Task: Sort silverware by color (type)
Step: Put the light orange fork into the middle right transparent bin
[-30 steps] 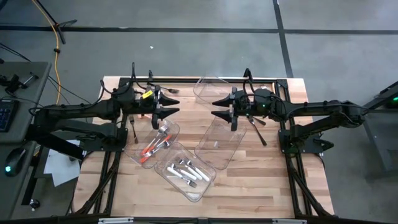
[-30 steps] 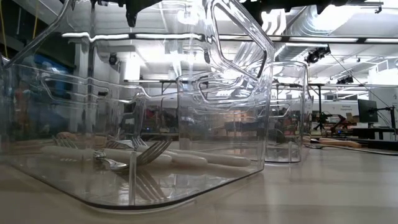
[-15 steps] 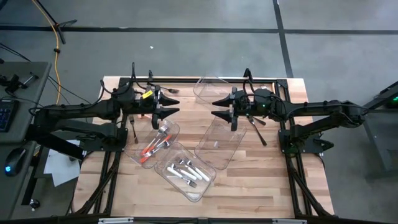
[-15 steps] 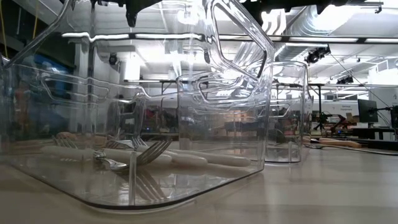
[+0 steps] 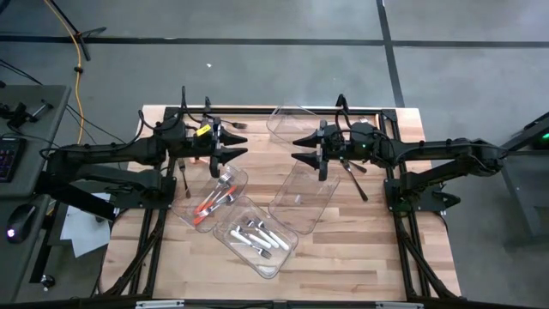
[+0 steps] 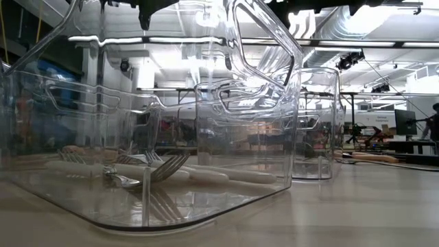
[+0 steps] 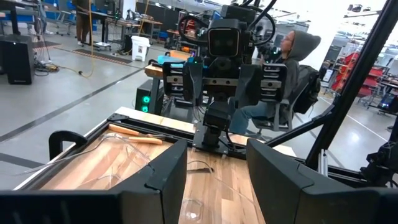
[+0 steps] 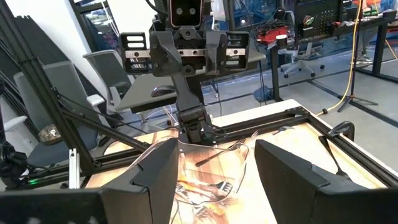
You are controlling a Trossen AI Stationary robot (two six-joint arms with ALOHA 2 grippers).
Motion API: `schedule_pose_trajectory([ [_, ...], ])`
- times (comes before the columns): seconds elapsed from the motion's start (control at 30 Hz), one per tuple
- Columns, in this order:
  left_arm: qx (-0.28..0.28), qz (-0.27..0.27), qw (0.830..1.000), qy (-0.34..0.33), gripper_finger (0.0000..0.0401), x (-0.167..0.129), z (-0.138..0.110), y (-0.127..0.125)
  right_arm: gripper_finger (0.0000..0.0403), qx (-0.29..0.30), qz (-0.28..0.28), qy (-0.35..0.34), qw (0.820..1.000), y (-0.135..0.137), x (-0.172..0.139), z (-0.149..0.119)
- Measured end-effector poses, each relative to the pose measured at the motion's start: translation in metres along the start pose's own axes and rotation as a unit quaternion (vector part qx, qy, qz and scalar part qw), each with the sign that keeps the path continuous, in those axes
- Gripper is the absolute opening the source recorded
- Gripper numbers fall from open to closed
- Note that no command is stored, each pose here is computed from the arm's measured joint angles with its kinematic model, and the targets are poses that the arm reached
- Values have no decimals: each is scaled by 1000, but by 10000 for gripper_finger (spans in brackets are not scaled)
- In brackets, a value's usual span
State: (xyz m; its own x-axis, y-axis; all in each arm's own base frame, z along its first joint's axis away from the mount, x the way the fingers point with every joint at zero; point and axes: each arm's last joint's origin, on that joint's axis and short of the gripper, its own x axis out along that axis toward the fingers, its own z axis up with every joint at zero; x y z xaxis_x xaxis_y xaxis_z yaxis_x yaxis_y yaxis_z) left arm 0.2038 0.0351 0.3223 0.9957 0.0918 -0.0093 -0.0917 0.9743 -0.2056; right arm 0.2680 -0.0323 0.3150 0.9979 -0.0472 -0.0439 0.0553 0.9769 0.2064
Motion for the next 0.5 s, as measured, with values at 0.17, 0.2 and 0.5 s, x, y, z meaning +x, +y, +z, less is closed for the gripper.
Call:
schedule_pose_trajectory([
  [0.17, 0, 0, 1000, 0, 154, 0, 0, 0, 197, 21, -26, -6, 999, -2, 0, 0],
  [0.2, 0, 0, 1000, 0, 154, 0, 0, 0, 197, 21, -32, -7, 999, -2, 0, 0],
  [0.5, 0, 0, 1000, 0, 154, 0, 0, 0, 197, 11, -53, -12, 998, -3, 0, 1],
])
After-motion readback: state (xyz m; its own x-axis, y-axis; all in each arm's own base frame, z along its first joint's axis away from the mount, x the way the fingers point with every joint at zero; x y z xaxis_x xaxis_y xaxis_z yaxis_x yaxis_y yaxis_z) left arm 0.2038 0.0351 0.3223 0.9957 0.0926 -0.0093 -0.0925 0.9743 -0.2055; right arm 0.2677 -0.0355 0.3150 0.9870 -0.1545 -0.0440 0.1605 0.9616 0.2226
